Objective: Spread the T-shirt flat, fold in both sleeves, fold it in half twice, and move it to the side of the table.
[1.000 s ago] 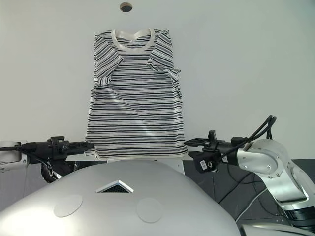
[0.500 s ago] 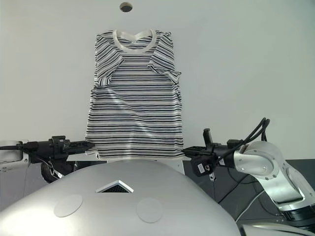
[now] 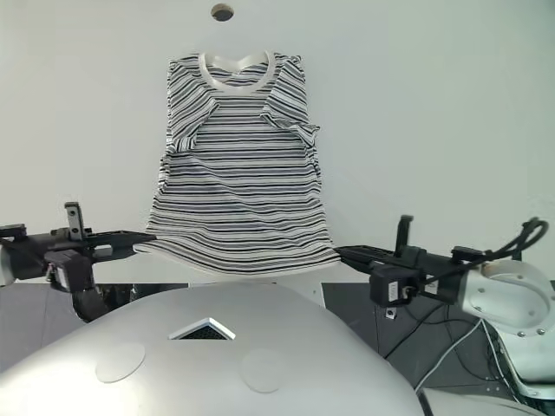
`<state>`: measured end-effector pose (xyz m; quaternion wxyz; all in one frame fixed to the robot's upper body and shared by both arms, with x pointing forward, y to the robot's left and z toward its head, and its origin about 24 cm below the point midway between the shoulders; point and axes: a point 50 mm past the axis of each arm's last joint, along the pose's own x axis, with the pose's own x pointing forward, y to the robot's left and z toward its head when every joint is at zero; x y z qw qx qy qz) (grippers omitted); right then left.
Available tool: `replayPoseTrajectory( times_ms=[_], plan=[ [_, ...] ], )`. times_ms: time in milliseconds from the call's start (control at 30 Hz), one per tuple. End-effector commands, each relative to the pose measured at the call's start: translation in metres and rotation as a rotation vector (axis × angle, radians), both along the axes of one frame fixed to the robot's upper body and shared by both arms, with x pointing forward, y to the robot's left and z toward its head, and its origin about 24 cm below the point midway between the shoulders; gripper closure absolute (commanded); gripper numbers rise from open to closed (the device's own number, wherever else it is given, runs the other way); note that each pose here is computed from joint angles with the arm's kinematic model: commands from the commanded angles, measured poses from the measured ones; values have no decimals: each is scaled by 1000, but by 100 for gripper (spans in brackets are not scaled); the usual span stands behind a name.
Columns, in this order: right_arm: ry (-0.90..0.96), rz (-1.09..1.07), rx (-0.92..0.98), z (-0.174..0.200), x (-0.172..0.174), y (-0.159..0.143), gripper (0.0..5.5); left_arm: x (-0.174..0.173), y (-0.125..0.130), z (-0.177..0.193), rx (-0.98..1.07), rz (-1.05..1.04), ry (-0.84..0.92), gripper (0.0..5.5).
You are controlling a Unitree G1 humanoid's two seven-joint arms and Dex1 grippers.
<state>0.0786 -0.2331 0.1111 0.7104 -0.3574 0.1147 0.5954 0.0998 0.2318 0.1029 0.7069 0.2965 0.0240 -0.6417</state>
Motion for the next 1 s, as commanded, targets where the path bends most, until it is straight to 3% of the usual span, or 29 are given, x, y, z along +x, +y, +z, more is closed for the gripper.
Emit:
replayPoseTrajectory(
  times_ms=[33, 367, 533, 633, 800, 1000],
  plan=[
    [-58, -18, 34, 16, -3, -5, 547, -4, 5, 15, -74, -2, 13, 550],
    [-178, -20, 130, 53, -22, -5, 547, -25, 18, 52, -261, 45, -23, 550],
    [-188, -15, 110, 57, -12, -8, 547, -17, 20, 47, -192, 90, -122, 550],
    [-226, -48, 74, 51, 11, -8, 547, 6, 21, 36, -141, 174, -214, 550],
    [-340, -88, -5, 33, 78, 0, 547, 75, 13, 17, -28, 390, -519, 550],
    [-382, -128, -67, 26, 168, 8, 547, 124, 11, 0, 36, 509, -654, 550]
  ],
)
